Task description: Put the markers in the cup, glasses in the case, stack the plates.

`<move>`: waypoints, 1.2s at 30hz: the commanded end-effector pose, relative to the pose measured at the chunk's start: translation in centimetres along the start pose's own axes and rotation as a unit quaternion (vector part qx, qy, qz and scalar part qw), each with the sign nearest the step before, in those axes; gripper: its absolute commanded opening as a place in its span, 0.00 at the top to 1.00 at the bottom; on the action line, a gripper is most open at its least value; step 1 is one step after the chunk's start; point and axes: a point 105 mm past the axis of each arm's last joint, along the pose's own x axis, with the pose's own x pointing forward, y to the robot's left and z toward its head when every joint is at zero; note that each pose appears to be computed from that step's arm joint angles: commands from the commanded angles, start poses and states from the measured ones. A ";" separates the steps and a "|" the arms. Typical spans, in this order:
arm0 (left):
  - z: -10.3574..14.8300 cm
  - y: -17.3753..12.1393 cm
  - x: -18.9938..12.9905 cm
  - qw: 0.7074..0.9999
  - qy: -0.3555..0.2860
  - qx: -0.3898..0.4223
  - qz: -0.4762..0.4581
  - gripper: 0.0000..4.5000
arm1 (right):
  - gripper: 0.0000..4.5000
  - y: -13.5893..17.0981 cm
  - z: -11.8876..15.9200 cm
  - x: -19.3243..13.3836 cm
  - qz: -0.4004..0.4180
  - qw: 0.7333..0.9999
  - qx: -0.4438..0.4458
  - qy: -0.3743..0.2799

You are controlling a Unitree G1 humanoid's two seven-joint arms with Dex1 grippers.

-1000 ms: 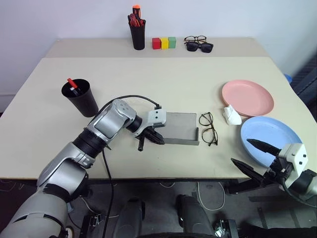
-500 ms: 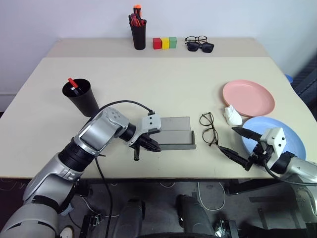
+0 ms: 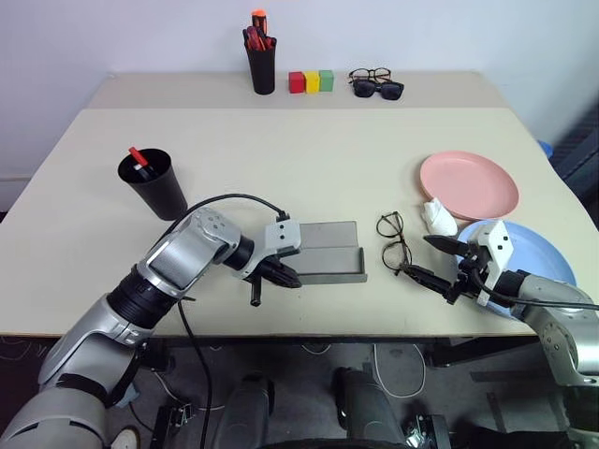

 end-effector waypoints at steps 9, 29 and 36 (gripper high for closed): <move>1.9 0.9 0.7 0.999 -0.007 0.030 0.018 0.80 | 0.00 -0.2 1.2 0.5 0.013 1.000 0.014 0.008; 2.9 -2.8 -6.1 0.979 -0.125 0.113 0.117 0.35 | 0.00 -2.8 0.7 2.6 0.067 0.990 0.078 0.101; 0.8 -3.9 -3.1 0.987 -0.102 0.065 0.107 0.35 | 0.00 -2.7 1.1 3.4 0.082 0.988 0.077 0.103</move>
